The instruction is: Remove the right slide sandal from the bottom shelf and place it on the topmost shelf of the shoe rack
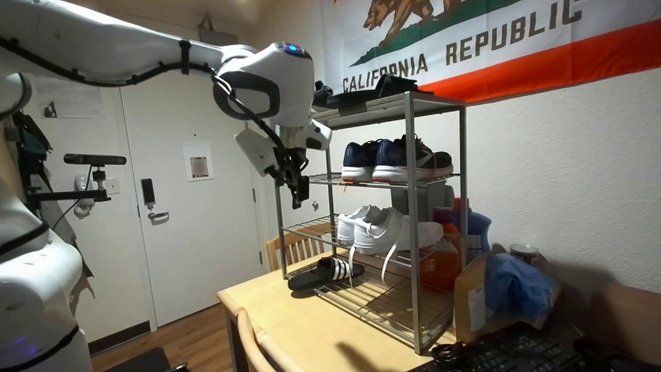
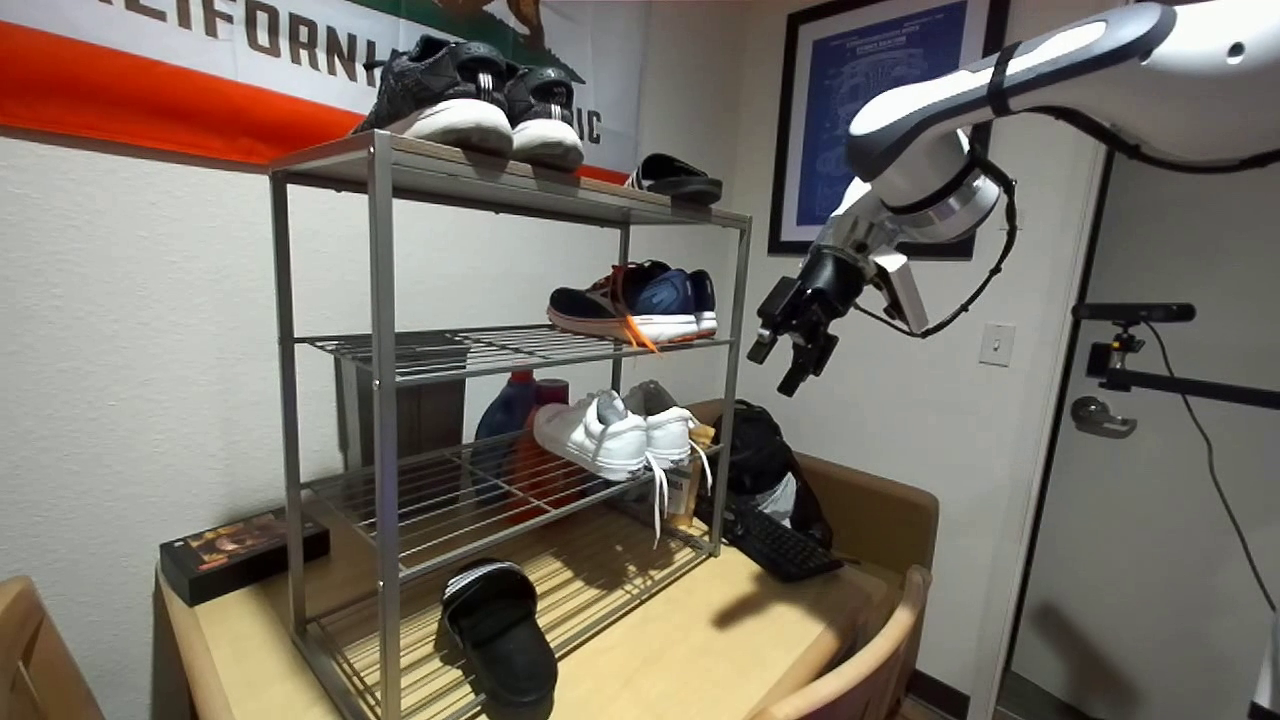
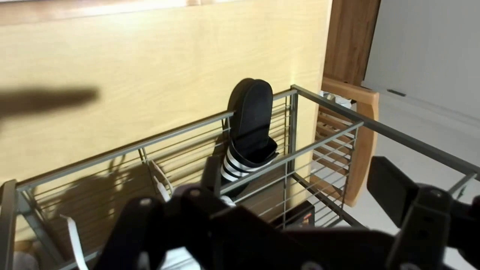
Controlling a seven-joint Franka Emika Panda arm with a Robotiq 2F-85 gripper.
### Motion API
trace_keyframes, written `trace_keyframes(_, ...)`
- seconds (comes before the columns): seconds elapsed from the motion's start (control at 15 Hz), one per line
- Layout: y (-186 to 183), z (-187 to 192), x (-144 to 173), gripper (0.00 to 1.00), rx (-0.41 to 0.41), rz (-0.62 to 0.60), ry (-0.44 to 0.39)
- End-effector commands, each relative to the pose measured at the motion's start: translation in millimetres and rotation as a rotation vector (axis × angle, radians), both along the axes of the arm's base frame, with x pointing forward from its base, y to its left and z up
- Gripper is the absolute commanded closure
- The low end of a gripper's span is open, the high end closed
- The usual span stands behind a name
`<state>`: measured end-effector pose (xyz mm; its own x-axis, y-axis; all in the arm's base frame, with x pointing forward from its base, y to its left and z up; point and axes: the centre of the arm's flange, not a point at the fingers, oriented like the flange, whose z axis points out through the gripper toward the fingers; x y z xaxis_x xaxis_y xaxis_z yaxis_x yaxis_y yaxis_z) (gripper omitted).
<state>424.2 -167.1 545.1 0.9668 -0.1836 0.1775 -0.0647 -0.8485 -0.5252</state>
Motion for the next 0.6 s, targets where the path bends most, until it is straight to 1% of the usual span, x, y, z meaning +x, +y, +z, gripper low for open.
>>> trace_keyframes(0.0,20,-38,8,0.00,-0.041,-0.028,0.083)
trace_keyframes(0.27,31,-79,21,0.00,-0.090,-0.072,0.164)
trace_keyframes(0.4,34,-94,27,0.00,-0.087,-0.097,0.174)
trace_keyframes(0.47,28,-83,23,0.00,-0.073,-0.060,0.160)
trace_keyframes(0.53,29,-90,25,0.00,-0.076,-0.064,0.167)
